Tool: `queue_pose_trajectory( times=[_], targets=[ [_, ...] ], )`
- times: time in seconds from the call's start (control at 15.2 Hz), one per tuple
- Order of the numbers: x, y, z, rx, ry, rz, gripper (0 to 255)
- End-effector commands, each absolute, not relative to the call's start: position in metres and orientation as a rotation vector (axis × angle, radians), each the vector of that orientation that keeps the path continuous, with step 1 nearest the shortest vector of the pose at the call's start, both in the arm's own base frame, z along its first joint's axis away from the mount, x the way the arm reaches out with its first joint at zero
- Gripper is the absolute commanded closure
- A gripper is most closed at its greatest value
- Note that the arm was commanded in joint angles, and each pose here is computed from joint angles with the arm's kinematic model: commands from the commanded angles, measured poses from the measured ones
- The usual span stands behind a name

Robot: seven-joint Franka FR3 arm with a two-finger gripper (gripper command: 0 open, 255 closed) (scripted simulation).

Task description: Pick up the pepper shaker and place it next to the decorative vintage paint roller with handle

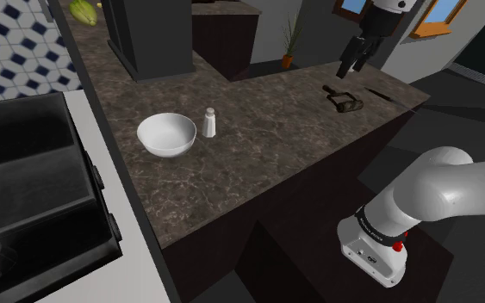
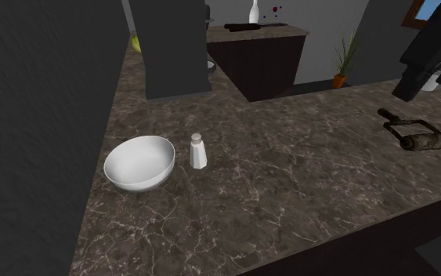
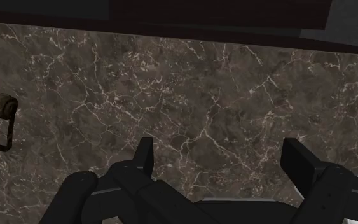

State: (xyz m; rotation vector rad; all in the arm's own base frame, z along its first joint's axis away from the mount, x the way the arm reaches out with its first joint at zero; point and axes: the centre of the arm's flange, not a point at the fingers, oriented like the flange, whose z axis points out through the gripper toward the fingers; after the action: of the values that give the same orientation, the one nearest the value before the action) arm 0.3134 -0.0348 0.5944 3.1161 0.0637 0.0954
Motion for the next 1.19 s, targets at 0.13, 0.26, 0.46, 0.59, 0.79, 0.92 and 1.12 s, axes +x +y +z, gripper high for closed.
queue_pose_trajectory(
  times=[0.13,0.26,0.46,0.59,0.79,0.92,1.12],
  targets=[
    [0.331,-0.017,0.584,3.112,0.064,0.088,0],
    [0.349,0.001,0.573,3.108,0.065,0.081,0],
    [0.375,0.028,0.557,3.102,0.065,0.070,0],
    [0.393,0.046,0.546,3.097,0.066,0.062,0],
    [0.419,0.072,0.529,3.091,0.067,0.051,0],
    [0.437,0.090,0.518,3.087,0.067,0.044,0],
    [0.463,0.116,0.501,3.080,0.068,0.033,0]
  ],
)
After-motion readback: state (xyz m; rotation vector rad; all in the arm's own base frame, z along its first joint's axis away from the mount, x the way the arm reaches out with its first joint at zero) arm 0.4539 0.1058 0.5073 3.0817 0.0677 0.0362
